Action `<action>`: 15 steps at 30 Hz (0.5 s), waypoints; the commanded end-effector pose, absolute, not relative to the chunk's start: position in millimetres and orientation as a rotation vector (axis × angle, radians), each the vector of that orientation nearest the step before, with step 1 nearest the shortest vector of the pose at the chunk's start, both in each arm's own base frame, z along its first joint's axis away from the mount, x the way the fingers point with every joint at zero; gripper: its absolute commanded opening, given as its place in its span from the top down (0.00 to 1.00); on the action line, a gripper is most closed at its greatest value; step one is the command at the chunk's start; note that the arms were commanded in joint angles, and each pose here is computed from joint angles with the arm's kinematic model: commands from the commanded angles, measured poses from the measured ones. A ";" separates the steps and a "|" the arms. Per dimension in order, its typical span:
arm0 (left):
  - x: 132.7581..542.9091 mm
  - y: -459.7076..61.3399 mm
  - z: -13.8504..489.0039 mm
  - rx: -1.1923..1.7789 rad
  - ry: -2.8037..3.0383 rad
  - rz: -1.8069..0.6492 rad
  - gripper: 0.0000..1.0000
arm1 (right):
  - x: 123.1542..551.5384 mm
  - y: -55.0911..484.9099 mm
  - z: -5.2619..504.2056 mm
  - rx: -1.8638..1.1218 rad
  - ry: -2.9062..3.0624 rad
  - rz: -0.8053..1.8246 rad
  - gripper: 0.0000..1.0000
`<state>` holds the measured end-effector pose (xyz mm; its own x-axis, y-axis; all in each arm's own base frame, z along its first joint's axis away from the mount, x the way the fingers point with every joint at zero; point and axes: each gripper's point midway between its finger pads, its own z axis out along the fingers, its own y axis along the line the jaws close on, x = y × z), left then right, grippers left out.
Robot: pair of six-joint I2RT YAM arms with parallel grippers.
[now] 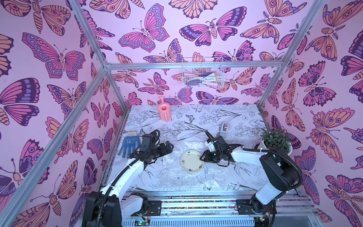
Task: Wrap dinner plates in bubble wrap
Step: Place the plate on the bubble wrap.
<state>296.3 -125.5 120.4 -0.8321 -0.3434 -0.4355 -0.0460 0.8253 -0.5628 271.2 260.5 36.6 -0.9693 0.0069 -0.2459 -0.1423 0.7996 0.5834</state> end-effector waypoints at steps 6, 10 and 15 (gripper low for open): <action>282.6 -124.0 95.9 -0.266 2.591 -0.673 0.06 | 270.9 213.7 78.0 -0.051 2.747 0.858 0.59; 281.4 -145.5 98.8 -0.142 2.623 -0.746 0.12 | 246.3 194.2 83.8 -0.076 2.810 0.865 0.59; 278.3 -182.4 95.3 -0.012 2.687 -0.797 0.19 | 189.2 191.0 95.3 -0.348 2.858 0.835 0.54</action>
<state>284.3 -164.2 93.7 -0.9251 -0.1702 -0.3395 0.0333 0.8541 -0.5190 240.9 194.5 98.8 -0.9646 -0.0058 -0.2638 -0.1556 0.8200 0.5508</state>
